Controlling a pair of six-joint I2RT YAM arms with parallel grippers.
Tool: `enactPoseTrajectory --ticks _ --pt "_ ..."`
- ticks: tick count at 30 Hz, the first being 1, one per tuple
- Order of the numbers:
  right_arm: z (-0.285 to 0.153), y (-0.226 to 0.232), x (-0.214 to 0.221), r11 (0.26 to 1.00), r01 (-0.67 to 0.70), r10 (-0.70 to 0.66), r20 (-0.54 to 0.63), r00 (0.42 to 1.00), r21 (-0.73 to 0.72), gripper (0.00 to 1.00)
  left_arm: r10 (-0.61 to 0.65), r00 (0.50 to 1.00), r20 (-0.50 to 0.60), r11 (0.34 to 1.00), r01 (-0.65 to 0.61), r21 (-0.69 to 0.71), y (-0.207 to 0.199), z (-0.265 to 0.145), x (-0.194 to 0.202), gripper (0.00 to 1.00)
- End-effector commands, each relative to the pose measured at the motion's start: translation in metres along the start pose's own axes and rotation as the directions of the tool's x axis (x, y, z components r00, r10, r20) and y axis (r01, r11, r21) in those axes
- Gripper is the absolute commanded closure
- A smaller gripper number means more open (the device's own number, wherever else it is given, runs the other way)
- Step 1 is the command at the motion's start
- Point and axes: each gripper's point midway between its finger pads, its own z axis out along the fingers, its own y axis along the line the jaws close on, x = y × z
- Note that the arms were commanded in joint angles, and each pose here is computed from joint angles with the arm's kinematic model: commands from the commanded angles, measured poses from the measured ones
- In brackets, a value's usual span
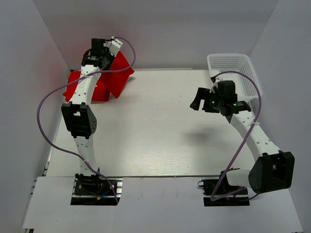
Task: Fold and stack the t-shirts
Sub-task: Put the neatly folded tshirt into the corner of the board with the left arm
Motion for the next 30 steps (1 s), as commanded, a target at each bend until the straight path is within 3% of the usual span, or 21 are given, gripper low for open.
enactPoseTrajectory --ticks 1,17,30 --pt "-0.01 0.012 -0.024 1.0 -0.002 0.004 0.086 0.996 -0.028 0.1 -0.012 0.987 0.159 0.997 0.023 -0.067 0.035 -0.063 -0.049 1.0" --pt "-0.017 0.017 -0.028 0.999 0.0 0.004 0.095 0.995 -0.037 0.1 -0.089 0.981 0.171 0.965 0.127 -0.23 0.097 -0.081 -0.035 1.0" --pt "-0.002 0.019 -0.029 0.998 -0.023 0.026 0.06 0.998 -0.054 0.1 -0.201 0.974 0.101 0.922 0.223 -0.315 0.151 -0.057 0.028 1.0"
